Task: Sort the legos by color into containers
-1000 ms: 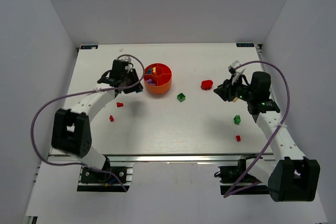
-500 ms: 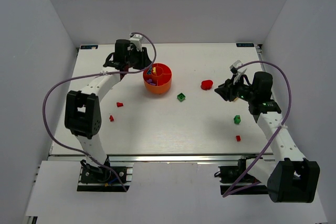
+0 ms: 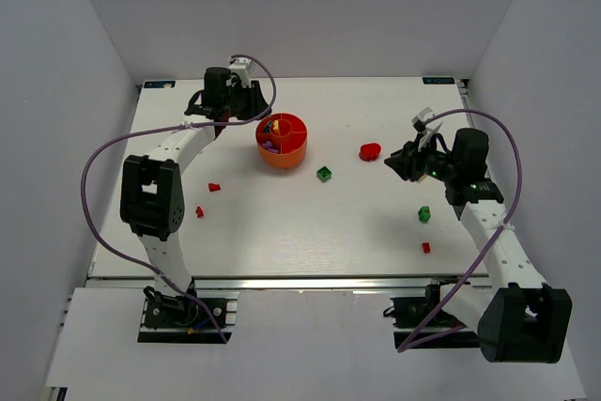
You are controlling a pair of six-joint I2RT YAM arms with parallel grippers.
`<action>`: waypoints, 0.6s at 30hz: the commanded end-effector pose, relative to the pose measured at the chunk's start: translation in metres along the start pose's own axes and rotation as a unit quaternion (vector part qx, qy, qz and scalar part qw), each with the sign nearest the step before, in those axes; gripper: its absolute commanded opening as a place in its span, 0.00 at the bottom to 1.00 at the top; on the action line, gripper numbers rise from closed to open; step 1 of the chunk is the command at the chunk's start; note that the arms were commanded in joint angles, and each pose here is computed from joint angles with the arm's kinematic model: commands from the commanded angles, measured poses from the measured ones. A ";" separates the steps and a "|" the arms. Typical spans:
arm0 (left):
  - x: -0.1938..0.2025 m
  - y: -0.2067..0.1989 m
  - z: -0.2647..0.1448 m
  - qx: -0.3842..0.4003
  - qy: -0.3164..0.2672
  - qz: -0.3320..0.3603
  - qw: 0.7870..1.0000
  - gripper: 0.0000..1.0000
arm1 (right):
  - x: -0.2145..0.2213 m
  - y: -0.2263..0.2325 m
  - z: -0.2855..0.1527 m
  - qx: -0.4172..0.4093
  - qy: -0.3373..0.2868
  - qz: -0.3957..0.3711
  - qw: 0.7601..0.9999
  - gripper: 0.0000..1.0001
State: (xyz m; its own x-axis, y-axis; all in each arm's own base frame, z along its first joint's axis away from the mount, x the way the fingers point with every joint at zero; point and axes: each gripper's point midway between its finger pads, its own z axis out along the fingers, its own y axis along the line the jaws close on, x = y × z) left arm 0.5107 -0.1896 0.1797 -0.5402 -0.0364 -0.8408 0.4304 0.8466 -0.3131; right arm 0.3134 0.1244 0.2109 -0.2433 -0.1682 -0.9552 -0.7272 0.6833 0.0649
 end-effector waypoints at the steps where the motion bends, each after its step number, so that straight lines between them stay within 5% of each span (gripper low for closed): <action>1: -0.013 -0.002 -0.003 0.012 -0.015 -0.011 1.000 0.17 | -0.005 0.002 -0.002 -0.005 -0.010 -0.005 1.000 0.35; 18: 0.010 0.010 0.006 0.024 0.028 -0.045 0.998 0.26 | -0.006 0.002 -0.004 -0.007 -0.013 -0.005 1.000 0.35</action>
State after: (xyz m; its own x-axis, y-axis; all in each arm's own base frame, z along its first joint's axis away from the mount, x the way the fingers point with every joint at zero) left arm 0.5092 -0.1828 0.1391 -0.6478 -0.0673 -0.7589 0.3849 0.8307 -0.4022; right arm 0.3130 0.1229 0.2114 -0.2437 -0.1631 -0.9560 -0.7289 0.6811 0.0696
